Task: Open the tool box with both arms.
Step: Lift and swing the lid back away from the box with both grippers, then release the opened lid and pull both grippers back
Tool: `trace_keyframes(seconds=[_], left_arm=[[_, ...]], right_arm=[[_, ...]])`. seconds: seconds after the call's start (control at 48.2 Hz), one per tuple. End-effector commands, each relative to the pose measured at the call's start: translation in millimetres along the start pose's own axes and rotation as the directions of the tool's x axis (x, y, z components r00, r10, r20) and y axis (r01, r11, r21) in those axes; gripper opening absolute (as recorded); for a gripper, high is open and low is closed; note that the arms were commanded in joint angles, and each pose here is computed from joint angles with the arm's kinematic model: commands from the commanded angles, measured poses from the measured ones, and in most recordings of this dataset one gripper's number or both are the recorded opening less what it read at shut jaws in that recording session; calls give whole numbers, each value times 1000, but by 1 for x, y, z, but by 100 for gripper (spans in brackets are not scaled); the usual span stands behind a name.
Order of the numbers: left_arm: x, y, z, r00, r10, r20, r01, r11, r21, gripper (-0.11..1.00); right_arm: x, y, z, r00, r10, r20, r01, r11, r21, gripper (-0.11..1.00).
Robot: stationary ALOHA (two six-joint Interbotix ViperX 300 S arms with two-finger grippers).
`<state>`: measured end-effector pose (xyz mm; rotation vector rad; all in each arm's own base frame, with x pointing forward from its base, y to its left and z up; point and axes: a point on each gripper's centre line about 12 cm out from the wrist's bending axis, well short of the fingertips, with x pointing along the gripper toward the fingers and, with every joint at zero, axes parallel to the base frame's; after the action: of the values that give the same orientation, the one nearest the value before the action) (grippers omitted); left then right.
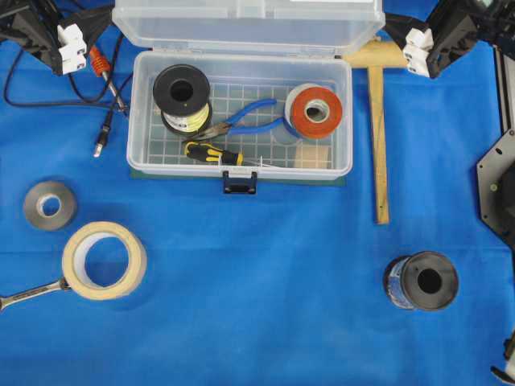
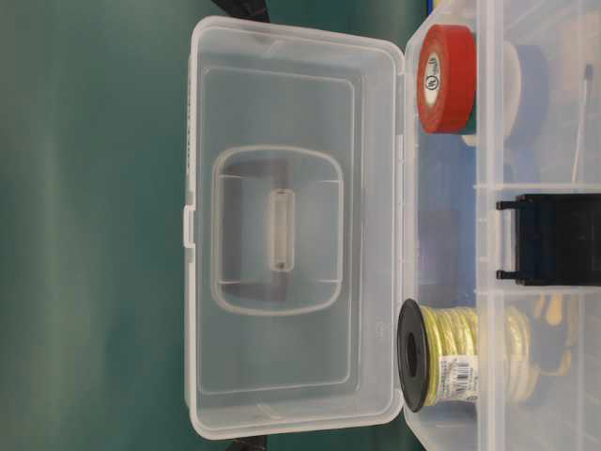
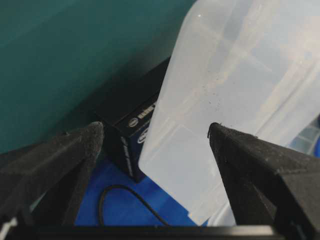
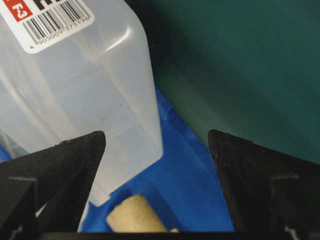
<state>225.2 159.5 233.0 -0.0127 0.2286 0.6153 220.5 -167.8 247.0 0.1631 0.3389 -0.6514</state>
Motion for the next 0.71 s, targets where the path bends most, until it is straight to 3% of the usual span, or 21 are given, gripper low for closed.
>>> trace_keyframes(seconds=[0.0, 0.353, 0.685], left_arm=[[2, -1, 14, 999, -5, 39, 5, 1000, 2, 88], [3, 16, 10, 998, 54, 24, -54, 998, -11, 88], [-4, 28, 3, 995, 96, -16, -97, 995, -20, 88]], right_arm=[[7, -1, 14, 1000, -4, 29, 4, 1000, -1, 86], [23, -12, 15, 999, -39, 1, 39, 999, 3, 86], [14, -22, 13, 998, -70, -2, 70, 997, 16, 86]])
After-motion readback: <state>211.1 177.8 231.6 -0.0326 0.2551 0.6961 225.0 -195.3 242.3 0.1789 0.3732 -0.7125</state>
